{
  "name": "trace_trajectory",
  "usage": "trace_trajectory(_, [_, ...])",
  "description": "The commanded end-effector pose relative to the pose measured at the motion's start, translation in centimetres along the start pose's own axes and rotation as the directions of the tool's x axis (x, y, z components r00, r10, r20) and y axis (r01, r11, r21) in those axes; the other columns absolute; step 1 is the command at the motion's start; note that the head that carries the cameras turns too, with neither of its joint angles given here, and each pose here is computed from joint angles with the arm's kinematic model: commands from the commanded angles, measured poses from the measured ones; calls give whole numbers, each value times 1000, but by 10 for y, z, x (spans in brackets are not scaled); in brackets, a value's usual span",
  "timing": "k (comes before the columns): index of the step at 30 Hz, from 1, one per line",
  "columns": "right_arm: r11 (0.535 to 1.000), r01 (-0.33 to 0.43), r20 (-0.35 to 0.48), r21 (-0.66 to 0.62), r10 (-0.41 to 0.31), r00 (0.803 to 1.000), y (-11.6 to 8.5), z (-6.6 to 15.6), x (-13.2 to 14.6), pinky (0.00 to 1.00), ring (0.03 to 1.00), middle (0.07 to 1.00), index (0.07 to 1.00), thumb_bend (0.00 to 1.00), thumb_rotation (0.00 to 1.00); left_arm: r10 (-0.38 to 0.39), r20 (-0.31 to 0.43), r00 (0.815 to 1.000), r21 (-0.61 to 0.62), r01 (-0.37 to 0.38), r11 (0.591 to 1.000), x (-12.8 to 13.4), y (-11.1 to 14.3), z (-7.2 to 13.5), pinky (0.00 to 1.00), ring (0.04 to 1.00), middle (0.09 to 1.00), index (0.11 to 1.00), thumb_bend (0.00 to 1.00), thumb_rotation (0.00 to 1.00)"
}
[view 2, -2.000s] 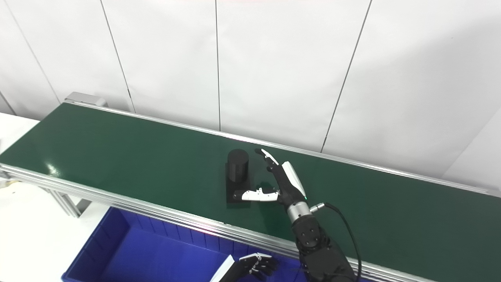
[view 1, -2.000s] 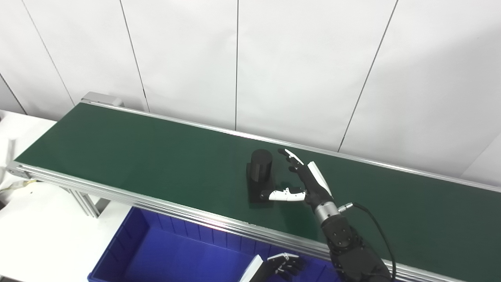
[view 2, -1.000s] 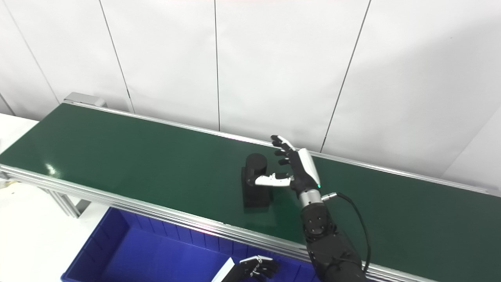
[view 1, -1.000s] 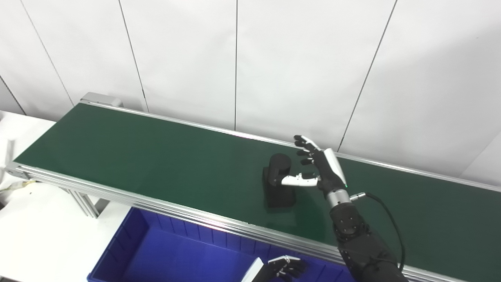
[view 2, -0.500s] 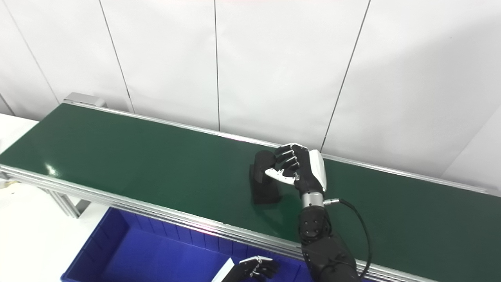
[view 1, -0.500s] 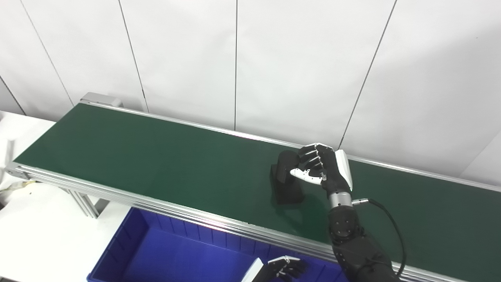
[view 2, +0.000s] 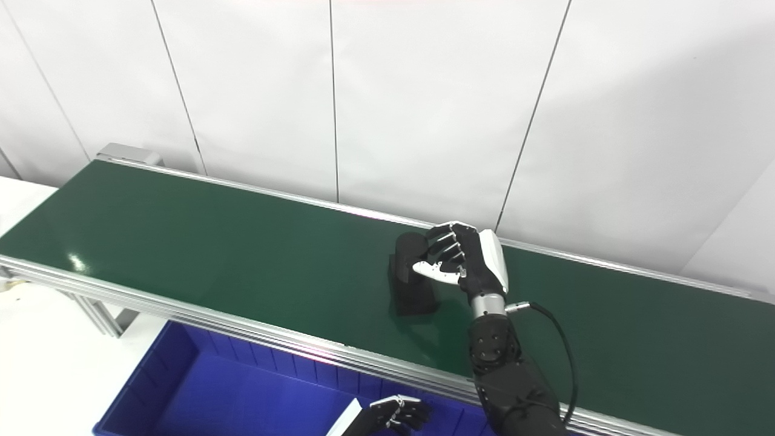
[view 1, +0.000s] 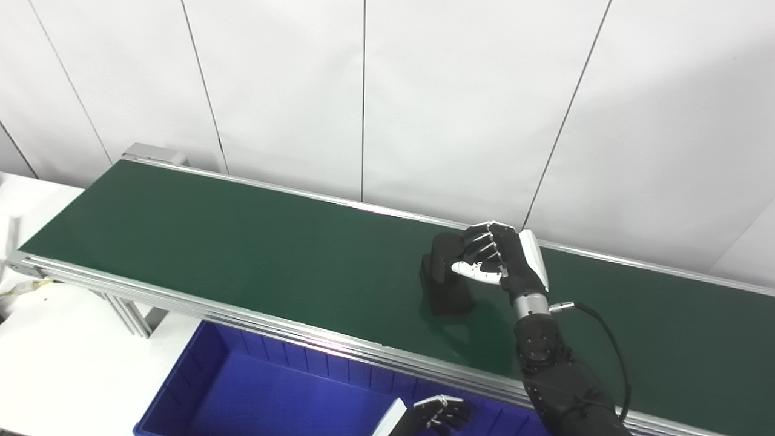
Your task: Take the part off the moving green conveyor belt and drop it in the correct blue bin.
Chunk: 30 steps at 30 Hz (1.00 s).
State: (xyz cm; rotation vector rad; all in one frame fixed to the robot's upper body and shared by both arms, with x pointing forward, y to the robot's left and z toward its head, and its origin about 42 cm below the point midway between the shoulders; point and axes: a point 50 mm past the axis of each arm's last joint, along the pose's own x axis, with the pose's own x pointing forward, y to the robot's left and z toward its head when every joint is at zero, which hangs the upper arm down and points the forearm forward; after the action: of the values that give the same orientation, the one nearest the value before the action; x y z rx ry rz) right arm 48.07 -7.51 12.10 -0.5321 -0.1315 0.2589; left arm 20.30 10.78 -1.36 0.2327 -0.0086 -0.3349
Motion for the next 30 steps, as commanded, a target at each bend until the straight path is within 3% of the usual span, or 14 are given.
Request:
trace_trajectory(1, [1000,-4,49,-17,5,999,-4,22,14,337,400,488,532,515,0,-6,63,998,-12,6,1000,9,-3,11,622,688,721,729,864,130])
trace_trajectory(8, [1000,-5,36,3,5,999,-5,20,13,396,415,500,546,515,0,-7,65,998,-7,8,1000,9,-2,11,624,692,726,734,857,142])
trace_trajectory(9, [1000,-6,35,0,6,999,-6,20,13,407,463,489,533,521,1,-8,65,998,-4,8,1000,9,-2,11,624,693,727,734,857,143])
trace_trajectory(10, [1000,-7,33,-3,7,999,-6,19,13,424,500,549,515,521,67,-7,66,998,-1,7,1000,9,-2,11,623,694,728,734,857,146])
trace_trajectory(11, [1000,-8,30,-5,8,1000,-6,18,12,446,535,597,600,718,80,-6,67,998,0,6,1000,9,-1,11,621,692,726,733,857,146])
trace_trajectory(14, [1000,-9,24,-11,9,1000,-7,15,12,470,561,627,648,842,93,-7,62,998,-12,7,1000,9,-2,11,626,694,726,730,859,123])
trace_trajectory(30, [1000,8,41,0,-8,999,-7,14,8,443,530,599,632,837,35,-4,67,998,-6,5,1000,9,-1,11,626,694,725,730,863,121])
